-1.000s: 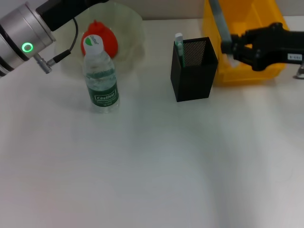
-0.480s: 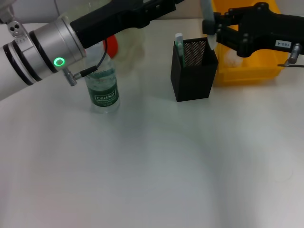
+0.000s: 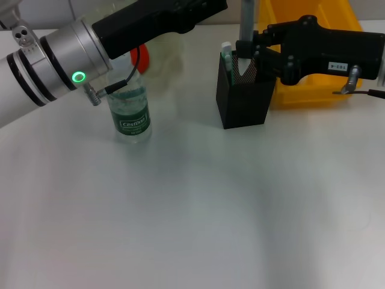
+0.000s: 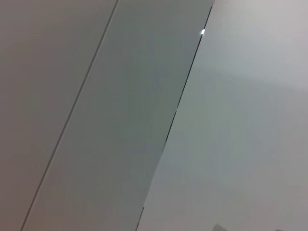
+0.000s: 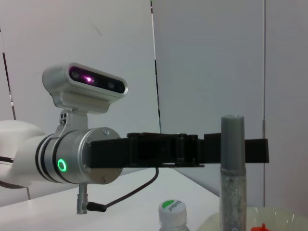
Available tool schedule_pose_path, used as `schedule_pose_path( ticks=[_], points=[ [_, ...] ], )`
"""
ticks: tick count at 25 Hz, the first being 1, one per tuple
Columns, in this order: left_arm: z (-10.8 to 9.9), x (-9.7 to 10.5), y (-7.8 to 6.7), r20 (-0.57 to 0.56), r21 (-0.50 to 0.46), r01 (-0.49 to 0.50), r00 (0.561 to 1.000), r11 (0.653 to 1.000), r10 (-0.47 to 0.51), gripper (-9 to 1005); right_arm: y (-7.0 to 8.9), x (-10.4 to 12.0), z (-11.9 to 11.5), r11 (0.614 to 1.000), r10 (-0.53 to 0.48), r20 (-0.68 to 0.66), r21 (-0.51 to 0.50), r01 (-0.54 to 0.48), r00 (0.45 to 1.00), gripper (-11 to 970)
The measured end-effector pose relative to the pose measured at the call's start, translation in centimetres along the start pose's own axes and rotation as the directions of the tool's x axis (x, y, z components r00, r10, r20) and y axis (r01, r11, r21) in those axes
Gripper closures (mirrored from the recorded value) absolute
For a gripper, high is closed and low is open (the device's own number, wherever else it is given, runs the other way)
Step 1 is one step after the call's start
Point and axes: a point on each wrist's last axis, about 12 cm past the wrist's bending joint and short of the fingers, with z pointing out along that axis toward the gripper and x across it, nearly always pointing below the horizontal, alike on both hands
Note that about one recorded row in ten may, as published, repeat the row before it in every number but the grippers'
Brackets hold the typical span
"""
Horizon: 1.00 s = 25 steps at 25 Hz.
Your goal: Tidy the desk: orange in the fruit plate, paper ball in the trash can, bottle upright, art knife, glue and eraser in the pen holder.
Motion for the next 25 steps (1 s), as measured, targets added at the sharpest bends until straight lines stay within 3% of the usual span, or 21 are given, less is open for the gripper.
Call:
schedule_pose_path(
  ticks=[10,16,21,23,25],
  points=[
    [-0.5,0.2,0.5,0.019,-0.056,0.02,1.0,0.998,-0.019,395,-0.2,-0.2,0.1,1.0,0.002,0.025,0.011,-0.003,1.0,810],
    [-1.3,0.1,1.0,0.047,-0.094,0.048,0.998,0.994,-0.044,624,-0.5,-0.5,0.1,0.999,0.007,0.046,0.034,-0.009,0.999,810],
    [-1.8,0.4,1.5,0.066,-0.158,0.077,0.996,0.984,-0.067,492,-0.8,-0.7,0.4,0.999,0.004,0.049,0.048,-0.006,0.999,809],
    [-1.7,0.1,1.4,0.068,-0.144,0.063,0.996,0.988,-0.054,337,-1.1,-0.7,0.6,0.998,0.017,0.052,0.063,-0.02,0.998,809],
    [-1.7,-0.1,1.3,0.07,-0.135,0.055,0.997,0.989,-0.045,340,-1.2,-0.7,0.7,0.997,0.027,0.054,0.072,-0.03,0.998,809]
  ],
)
